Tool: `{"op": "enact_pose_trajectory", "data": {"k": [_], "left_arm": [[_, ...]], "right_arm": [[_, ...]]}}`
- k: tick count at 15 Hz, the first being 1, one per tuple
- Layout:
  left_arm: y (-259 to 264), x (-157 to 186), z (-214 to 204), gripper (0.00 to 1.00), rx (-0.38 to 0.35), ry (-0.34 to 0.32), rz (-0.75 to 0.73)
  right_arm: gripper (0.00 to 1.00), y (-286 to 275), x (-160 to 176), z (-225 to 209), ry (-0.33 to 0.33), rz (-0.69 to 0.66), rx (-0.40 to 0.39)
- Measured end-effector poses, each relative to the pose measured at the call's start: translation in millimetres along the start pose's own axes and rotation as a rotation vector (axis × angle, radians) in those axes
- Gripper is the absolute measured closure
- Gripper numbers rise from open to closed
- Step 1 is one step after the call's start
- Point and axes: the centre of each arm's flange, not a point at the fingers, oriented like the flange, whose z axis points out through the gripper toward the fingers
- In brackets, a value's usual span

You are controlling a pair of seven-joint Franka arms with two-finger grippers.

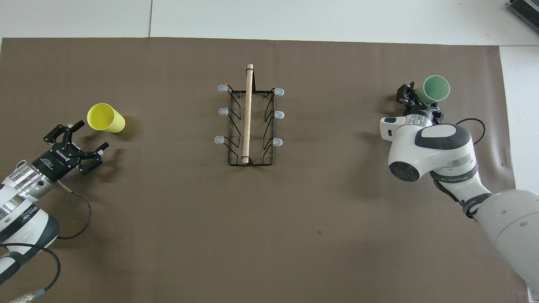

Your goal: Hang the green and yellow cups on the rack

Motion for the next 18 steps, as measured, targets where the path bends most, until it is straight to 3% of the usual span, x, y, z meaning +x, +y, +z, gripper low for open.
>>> {"op": "enact_pose_trajectory", "data": {"k": [4,7,13,18], "left_arm": [[-4.8,-6.7,13.3,0.0,-0.015,-0.017,-0.009],[-8.1,-6.7,22.6,0.0,-0.02,-0.007,-0.01],[-3.8,-7.8,32.3,0.0,-0.034,-0.012,0.0],[2.1,-10.0,40.4,0.0,-0.048,-0.015,0.002]], "right_arm": [[0.0,-6.8,-4.7,5.2,-0.019,-0.031,-0.014],[0.31,-10.4,-7.6,7.6,-0.028,-0.037,-0.014],[0.33,-0.9,-8.5,4.4,-0.031,-0.017,-0.027],[0.35,19.3,-16.7,-6.6,0.009,0.155,0.025]]}}
